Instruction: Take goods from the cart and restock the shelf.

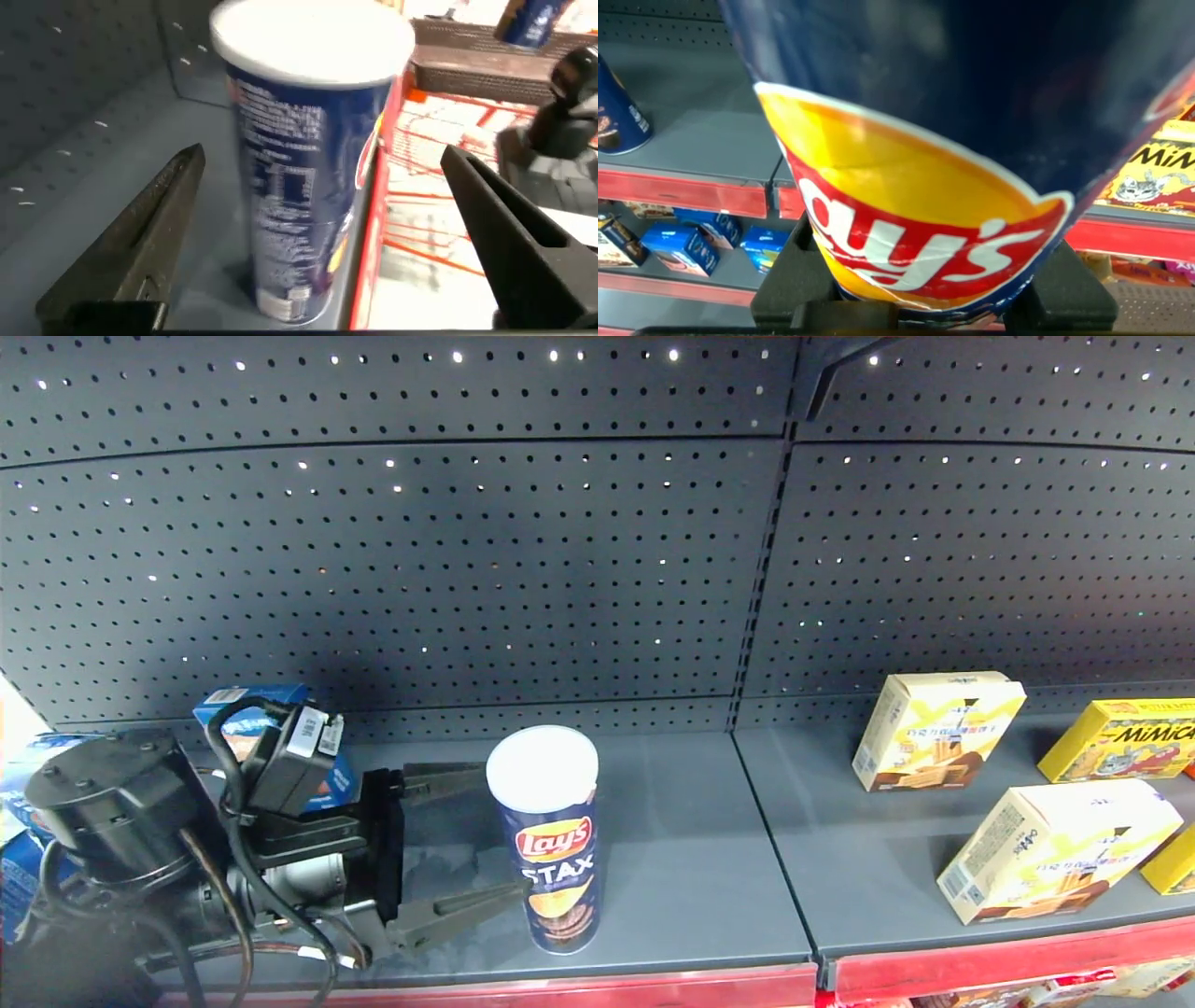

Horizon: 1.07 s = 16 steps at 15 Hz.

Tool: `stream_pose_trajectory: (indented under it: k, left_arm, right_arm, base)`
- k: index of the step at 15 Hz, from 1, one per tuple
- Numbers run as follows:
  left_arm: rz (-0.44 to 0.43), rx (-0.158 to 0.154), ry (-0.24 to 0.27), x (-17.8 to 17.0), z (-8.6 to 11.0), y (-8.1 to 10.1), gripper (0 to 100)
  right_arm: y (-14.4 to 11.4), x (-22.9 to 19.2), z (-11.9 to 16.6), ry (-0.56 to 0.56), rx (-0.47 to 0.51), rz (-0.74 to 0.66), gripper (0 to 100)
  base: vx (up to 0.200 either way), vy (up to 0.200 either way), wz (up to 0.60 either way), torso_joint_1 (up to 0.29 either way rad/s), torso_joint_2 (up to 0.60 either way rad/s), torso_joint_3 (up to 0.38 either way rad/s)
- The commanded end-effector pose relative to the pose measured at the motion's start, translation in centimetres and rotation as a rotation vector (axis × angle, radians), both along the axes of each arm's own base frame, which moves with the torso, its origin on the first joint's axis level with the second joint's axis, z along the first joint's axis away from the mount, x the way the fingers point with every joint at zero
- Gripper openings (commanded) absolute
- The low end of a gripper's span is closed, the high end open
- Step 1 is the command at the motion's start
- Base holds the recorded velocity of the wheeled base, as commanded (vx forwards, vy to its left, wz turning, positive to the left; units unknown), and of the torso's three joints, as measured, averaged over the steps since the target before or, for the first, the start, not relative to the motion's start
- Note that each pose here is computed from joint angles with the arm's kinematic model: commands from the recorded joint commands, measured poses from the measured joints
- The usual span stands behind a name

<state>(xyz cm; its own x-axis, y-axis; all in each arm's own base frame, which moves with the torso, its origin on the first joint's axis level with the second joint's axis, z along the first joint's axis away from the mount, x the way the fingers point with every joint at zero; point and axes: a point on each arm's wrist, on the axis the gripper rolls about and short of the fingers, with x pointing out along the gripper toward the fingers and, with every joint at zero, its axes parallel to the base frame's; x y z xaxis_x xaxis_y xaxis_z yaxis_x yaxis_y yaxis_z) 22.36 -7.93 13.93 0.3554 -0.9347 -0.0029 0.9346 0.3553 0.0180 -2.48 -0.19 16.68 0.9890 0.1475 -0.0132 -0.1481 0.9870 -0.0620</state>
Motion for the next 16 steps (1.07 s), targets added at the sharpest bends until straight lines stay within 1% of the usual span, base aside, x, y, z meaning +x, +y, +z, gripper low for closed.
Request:
stream_pose_trajectory:
  k: [1, 3, 4, 6, 8, 9, 11, 13, 14, 15, 16]
  left_arm:
    - [0.023, -0.013, -0.043, -0.5, 1.1, 0.7, 100]
    - [0.043, -0.027, -0.086, -1.2, 2.3, 1.2, 100]
    - [0.057, -0.03, -0.1, -1.6, 2.6, 1.5, 100]
    - [0.128, -0.039, -0.118, -2.7, 3.1, 2.2, 100]
    - [0.229, -0.067, -0.133, -3.6, 4.0, 2.7, 100]
    - [0.284, -0.077, -0.138, -4.5, 4.1, 3.0, 100]
    - [0.381, -0.08, -0.122, -5.9, 3.4, 3.4, 100]
    - [0.516, -0.086, -0.115, -6.7, 3.1, 3.7, 100]
    - [0.542, -0.089, -0.118, -6.8, 3.1, 3.8, 100]
    - [0.659, -0.104, -0.126, -7.3, 3.2, 4.1, 100]
    - [0.725, -0.115, -0.131, -7.8, 3.2, 4.4, 100]
  right_arm:
    - [0.0, 0.1, -0.2, 0.008, -0.001, 0.001, 0]
    - [0.0, 0.1, -0.3, 0.011, -0.002, -0.002, 0]
    - [0.0, 0.1, -0.3, 0.011, 0.0, -0.004, 0]
    - [0.0, 0.1, -0.3, 0.01, 0.0, -0.007, 0]
    - [0.0, 0.0, -0.3, 0.007, 0.002, -0.009, 0]
    - [0.0, -0.1, -0.4, 0.003, 0.004, -0.009, 0]
    - [0.0, -0.1, -0.9, 0.007, 0.003, -0.018, 0]
    - [0.0, -0.2, -0.9, 0.002, 0.007, -0.013, 0]
    - [0.0, -0.2, -0.9, 0.003, 0.007, -0.015, 0]
    - [0.0, -0.1, -1.5, 0.017, 0.005, -0.018, 0]
    - [0.0, -0.1, -1.6, 0.02, 0.005, -0.019, 0]
  base:
    - [0.0, 0.0, 0.0, 0.0, 0.0, 0.0]
    - [0.0, 0.0, 0.0, 0.0, 0.0, 0.0]
    - [0.0, 0.0, 0.0, 0.0, 0.0, 0.0]
    - [0.0, 0.0, 0.0, 0.0, 0.0, 0.0]
    - [0.0, 0.0, 0.0, 0.0, 0.0, 0.0]
    - [0.0, 0.0, 0.0, 0.0, 0.0, 0.0]
    - [0.0, 0.0, 0.0, 0.0, 0.0, 0.0]
    - [0.0, 0.0, 0.0, 0.0, 0.0, 0.0]
    - [0.0, 0.0, 0.0, 0.0, 0.0, 0.0]
    - [0.0, 0.0, 0.0, 0.0, 0.0, 0.0]
    - [0.0, 0.0, 0.0, 0.0, 0.0, 0.0]
